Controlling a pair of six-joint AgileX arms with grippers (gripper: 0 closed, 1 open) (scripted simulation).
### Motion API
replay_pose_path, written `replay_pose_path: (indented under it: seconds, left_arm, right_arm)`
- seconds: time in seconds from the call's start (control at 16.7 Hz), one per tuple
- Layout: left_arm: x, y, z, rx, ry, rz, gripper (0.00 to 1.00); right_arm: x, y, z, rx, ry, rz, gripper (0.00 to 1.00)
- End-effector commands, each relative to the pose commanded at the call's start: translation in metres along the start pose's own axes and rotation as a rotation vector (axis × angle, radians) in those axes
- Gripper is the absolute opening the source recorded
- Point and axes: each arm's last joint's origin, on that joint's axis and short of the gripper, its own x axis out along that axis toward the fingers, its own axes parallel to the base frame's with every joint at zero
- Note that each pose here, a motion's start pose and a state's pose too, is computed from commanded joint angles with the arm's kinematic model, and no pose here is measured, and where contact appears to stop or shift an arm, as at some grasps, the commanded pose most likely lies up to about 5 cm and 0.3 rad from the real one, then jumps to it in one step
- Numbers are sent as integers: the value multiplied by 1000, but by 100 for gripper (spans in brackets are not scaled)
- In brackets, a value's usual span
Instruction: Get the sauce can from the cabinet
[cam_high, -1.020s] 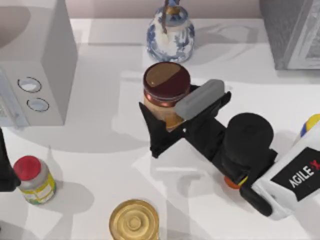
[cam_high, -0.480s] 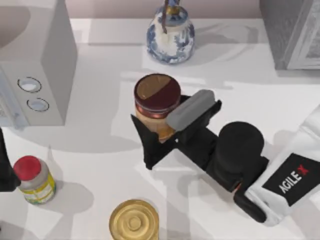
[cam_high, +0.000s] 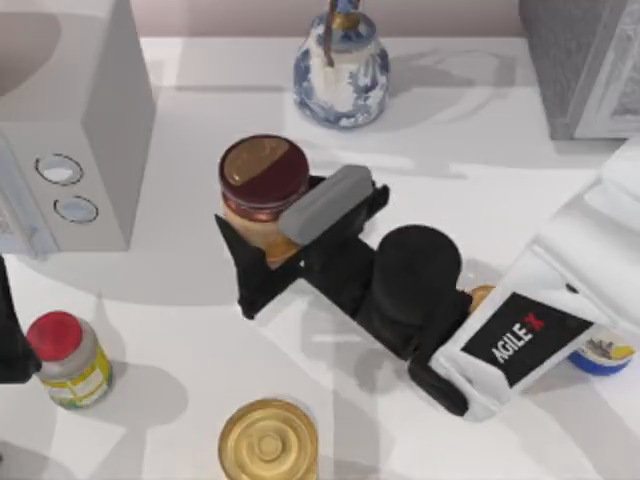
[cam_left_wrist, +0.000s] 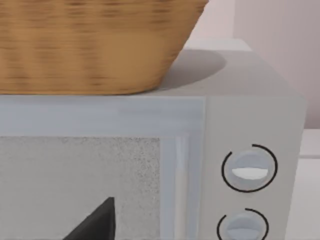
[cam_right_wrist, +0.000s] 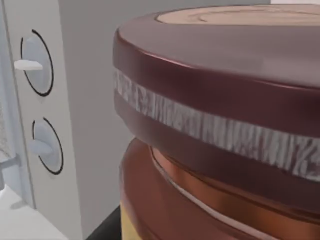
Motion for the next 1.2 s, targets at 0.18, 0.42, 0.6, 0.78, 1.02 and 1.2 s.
replay_pose_path:
  seconds: [0.18,0.42,0.6,0.78,1.02,1.2]
  left_arm:
    - [0,0,0,0,0,0,100]
    - [0,0,0,0,0,0,100]
    - [0,0,0,0,0,0,100]
    - [0,0,0,0,0,0,100]
    - [0,0,0,0,0,0,100]
    - [0,0,0,0,0,0,100]
  right_arm:
    - [10,-8,-10,0,14,-20,0]
    - [11,-9,-11,0,15,-22,0]
    - [11,-9,-11,0,15,-22,23]
    - [11,-9,-11,0,15,-22,45]
    - [11,-9,-11,0,15,-22,75]
    - [11,-9,-11,0,15,-22,98]
